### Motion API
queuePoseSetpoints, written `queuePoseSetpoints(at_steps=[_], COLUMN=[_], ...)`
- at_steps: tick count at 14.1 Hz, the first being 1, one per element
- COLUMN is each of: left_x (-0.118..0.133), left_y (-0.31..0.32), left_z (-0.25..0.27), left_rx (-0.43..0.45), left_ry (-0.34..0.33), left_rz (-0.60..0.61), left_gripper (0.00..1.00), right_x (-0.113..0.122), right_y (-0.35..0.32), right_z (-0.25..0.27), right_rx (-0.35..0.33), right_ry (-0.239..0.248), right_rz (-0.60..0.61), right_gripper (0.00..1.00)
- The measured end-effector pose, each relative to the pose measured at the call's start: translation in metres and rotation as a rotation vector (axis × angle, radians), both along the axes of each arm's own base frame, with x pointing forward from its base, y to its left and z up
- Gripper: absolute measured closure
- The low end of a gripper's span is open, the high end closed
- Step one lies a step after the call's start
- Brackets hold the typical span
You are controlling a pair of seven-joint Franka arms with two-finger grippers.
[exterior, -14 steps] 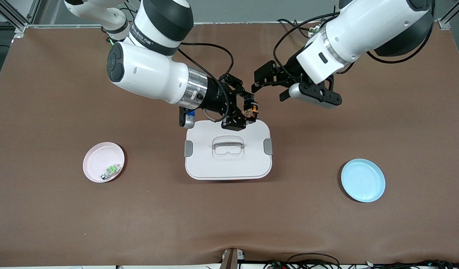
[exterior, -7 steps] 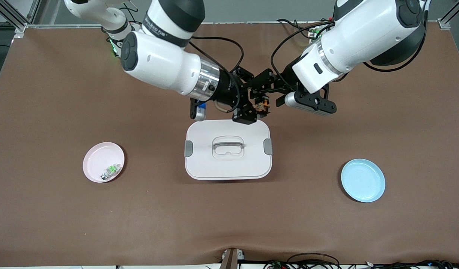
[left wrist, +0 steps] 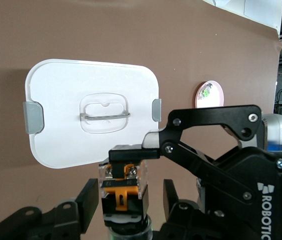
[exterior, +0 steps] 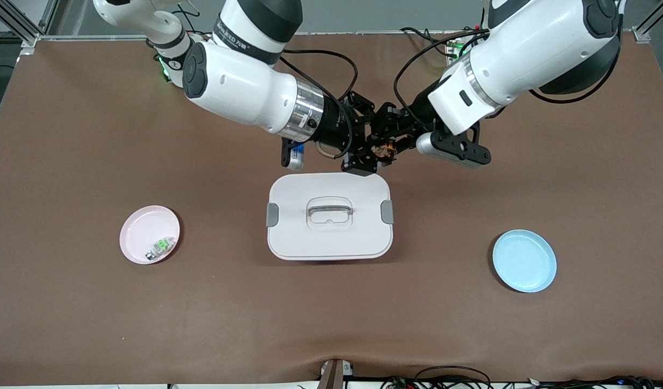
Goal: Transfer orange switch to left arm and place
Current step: 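Open the right gripper, releasing the switch to the left gripper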
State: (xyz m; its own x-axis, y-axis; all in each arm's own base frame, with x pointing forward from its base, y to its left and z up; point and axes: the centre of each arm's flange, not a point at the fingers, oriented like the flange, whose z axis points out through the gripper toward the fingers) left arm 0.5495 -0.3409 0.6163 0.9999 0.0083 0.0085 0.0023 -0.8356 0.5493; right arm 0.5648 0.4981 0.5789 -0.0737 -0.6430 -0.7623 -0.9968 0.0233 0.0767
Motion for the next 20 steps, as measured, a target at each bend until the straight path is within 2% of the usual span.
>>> queuePoseSetpoints(at_steps=[1, 2, 4, 11, 12, 14, 15, 17, 18, 20], left_x=[0.000, 0.000, 0.000, 0.001, 0.001, 0.002, 0.004, 0.010, 0.012, 0.015], left_y=[0.000, 0.000, 0.001, 0.004, 0.005, 0.011, 0.015, 0.026, 0.031, 0.044], left_z=[0.000, 0.000, 0.001, 0.000, 0.000, -0.003, -0.004, -0.005, -0.006, -0.010], left_rx=[0.000, 0.000, -0.002, 0.002, 0.006, 0.017, 0.021, 0.025, 0.029, 0.041], left_ry=[0.000, -0.001, -0.005, 0.005, 0.004, -0.003, -0.002, -0.008, -0.011, 0.000], left_rz=[0.000, -0.002, -0.007, -0.009, -0.019, -0.061, -0.068, -0.074, -0.087, -0.108], left_gripper=[0.48, 0.48, 0.65, 0.64, 0.65, 0.65, 0.65, 0.65, 0.65, 0.65], right_x=[0.001, 0.001, 0.002, 0.002, 0.002, 0.003, 0.003, 0.004, 0.005, 0.007], right_y=[-0.001, -0.001, -0.002, 0.000, 0.001, -0.001, -0.001, -0.002, -0.003, -0.007], right_z=[0.000, 0.000, 0.001, -0.001, -0.001, -0.001, -0.001, -0.001, -0.001, -0.002], right_rx=[0.001, 0.004, 0.015, 0.028, 0.028, 0.028, 0.027, 0.026, 0.025, 0.022], right_ry=[0.003, 0.006, 0.013, 0.027, 0.028, 0.026, 0.026, 0.022, 0.005, -0.091], right_rz=[-0.003, -0.006, -0.012, -0.016, -0.015, -0.018, -0.019, -0.017, -0.005, 0.079], right_gripper=[0.27, 0.27, 0.27, 0.27, 0.24, 0.04, 0.00, 0.00, 0.00, 0.00])
